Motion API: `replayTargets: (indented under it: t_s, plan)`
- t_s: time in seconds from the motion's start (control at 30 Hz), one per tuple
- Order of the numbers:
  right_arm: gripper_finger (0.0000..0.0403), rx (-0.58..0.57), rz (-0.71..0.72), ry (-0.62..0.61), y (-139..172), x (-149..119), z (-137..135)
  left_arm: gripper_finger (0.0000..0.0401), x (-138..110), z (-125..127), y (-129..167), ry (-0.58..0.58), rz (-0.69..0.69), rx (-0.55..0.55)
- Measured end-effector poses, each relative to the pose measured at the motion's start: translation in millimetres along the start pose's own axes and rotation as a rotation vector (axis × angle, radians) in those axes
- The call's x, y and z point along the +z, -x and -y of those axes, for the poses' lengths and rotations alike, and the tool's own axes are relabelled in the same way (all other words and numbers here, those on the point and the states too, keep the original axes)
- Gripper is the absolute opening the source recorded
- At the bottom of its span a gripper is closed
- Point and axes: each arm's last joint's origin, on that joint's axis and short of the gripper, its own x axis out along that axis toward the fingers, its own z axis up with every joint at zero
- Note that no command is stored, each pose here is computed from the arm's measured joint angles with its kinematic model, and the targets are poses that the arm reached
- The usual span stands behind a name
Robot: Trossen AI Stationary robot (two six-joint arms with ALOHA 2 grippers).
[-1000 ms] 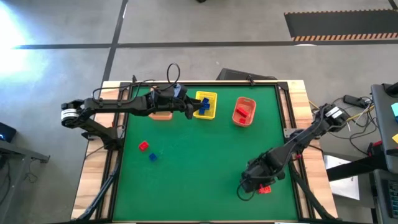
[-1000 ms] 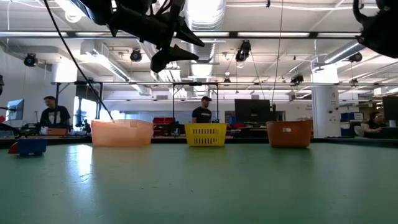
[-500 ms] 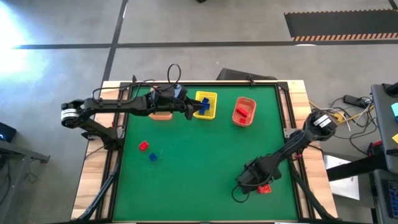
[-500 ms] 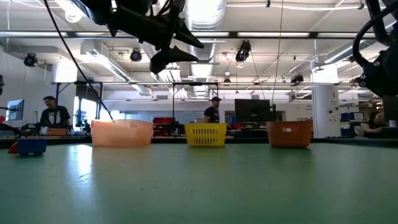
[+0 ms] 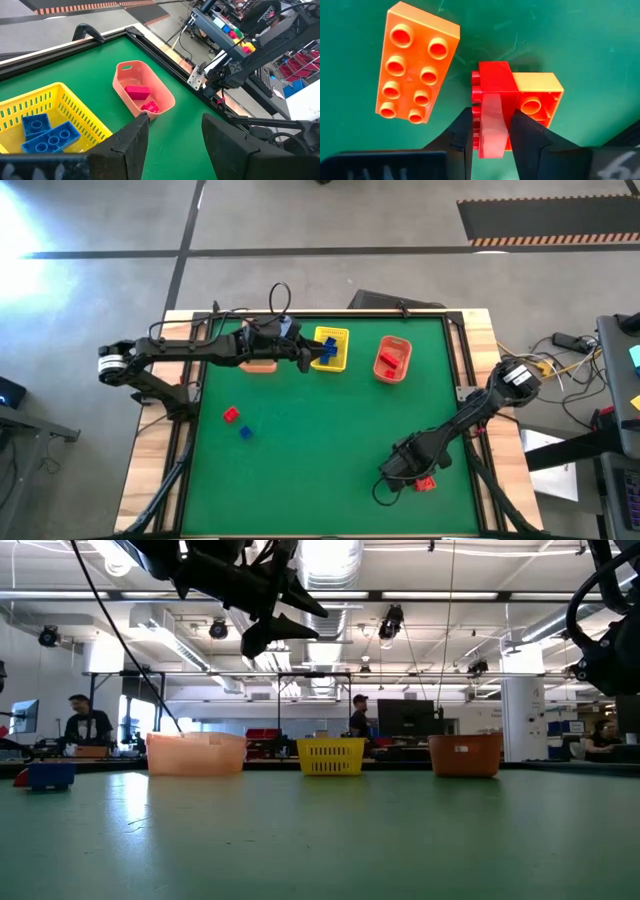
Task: Sort & place blocks by color
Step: Put the red game piece into the orange bin
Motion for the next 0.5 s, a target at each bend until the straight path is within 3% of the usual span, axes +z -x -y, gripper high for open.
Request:
replayTargets:
  t_s: [0.33, 0.5]
  plan:
    - [0.0082, 0.067, 0.024, -0.019, 34.4, 1.9, 10.7, 0.0167, 0.1, 0.1, 0.0, 0.000, 0.001, -0.001]
    - [0.0087, 0.180, 0.156, -0.031, 58.3, 10.5, 17.0, 0.0167, 0.1, 0.0, 0.0, 0.001, 0.001, -0.001]
